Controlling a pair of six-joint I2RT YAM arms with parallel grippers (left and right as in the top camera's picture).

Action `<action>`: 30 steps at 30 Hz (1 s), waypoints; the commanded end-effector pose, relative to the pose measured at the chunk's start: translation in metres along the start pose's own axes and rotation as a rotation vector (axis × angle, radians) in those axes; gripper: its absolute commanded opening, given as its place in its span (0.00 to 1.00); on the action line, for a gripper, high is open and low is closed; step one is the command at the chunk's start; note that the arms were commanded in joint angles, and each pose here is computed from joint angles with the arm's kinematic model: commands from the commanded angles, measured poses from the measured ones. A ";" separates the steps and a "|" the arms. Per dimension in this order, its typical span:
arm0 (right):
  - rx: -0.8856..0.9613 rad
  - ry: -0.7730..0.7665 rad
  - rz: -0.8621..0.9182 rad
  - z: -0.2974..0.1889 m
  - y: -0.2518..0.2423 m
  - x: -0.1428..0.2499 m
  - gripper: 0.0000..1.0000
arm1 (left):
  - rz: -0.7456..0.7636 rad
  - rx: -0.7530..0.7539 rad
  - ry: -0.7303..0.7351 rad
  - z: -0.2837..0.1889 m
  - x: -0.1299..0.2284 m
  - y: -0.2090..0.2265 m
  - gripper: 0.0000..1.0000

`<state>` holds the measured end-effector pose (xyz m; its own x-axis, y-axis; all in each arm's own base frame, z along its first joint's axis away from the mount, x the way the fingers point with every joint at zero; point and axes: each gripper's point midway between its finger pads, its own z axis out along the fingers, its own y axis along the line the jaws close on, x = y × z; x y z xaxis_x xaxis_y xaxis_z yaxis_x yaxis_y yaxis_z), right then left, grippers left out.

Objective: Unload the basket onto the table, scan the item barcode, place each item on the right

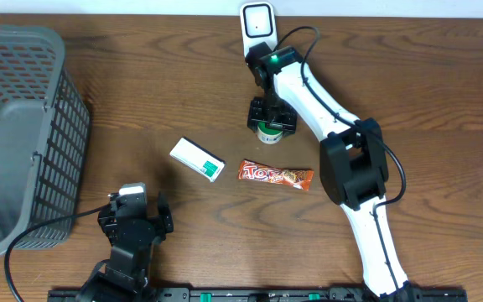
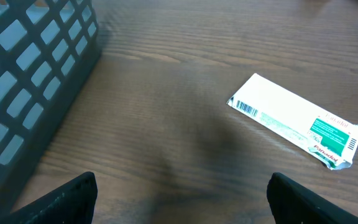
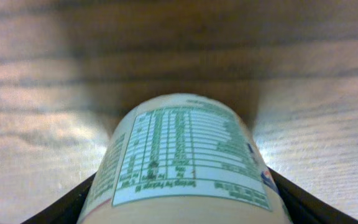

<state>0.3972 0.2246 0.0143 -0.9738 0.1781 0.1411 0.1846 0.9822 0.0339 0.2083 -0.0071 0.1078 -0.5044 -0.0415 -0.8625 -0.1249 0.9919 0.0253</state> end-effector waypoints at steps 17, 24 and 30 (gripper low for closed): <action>-0.001 0.044 -0.044 0.005 -0.028 -0.015 0.65 | -0.015 -0.013 -0.011 -0.001 -0.002 0.003 0.87; 0.221 -0.111 -0.311 0.002 -0.040 -0.036 0.69 | -0.015 -0.013 -0.011 -0.001 -0.002 0.003 0.87; 0.274 -0.137 -0.410 -0.004 -0.019 -0.021 0.90 | -0.015 -0.013 -0.011 -0.001 -0.002 0.003 0.88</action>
<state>0.4156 0.1940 0.0159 -0.9857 -0.1614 0.0494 -0.1667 0.9768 -0.1346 0.2083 -0.0071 0.1078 -0.5044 -0.0415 -0.8625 -0.1249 0.9919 0.0253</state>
